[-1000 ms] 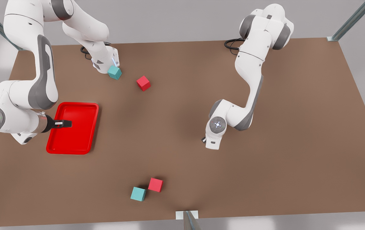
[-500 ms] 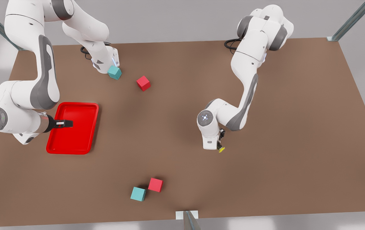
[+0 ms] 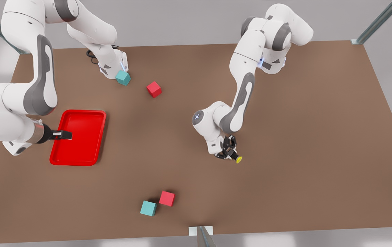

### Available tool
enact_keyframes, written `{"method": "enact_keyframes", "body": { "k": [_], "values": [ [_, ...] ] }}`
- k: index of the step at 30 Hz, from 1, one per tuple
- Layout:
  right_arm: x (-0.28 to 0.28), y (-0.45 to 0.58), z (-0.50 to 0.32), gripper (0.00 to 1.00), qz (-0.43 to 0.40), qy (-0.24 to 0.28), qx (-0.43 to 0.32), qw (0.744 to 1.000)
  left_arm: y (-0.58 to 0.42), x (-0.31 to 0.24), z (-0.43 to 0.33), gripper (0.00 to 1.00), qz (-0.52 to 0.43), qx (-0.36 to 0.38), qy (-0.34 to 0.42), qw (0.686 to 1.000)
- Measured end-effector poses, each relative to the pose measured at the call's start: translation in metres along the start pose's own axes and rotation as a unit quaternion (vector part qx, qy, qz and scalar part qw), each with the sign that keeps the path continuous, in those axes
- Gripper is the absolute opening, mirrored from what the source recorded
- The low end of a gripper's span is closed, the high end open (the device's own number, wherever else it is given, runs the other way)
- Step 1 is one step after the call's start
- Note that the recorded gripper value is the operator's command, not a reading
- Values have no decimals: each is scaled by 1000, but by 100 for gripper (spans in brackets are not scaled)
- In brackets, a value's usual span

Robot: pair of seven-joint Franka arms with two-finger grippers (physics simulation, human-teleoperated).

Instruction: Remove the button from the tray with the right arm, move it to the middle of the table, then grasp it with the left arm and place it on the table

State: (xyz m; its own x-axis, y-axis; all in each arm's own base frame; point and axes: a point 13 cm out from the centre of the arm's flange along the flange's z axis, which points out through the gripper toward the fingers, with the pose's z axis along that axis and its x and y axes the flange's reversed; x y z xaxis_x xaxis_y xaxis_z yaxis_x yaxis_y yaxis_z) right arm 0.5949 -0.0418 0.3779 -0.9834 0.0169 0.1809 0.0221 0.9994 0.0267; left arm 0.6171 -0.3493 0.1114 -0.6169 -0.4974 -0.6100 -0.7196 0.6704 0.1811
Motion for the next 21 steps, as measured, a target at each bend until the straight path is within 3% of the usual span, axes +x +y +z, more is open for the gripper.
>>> {"method": "enact_keyframes", "body": {
  "k": [6, 10, 15, 21],
  "values": [
    [24, -56, -21, 100, 49, 0, 7, 999, 5, 0, -6, 39, -36, -13, -76, 996],
    [25, -36, -44, 100, 22, -11, 43, 999, 11, 15, -2, 39, -47, -26, -119, 991],
    [10, -13, -93, 100, 5, -62, 31, 998, 19, 36, 5, 39, -61, -41, -162, 984],
    [6, -5, -94, 100, 1, -63, 12, 998, 27, 60, 8, 39, -71, -55, -211, 973]
  ]
}}
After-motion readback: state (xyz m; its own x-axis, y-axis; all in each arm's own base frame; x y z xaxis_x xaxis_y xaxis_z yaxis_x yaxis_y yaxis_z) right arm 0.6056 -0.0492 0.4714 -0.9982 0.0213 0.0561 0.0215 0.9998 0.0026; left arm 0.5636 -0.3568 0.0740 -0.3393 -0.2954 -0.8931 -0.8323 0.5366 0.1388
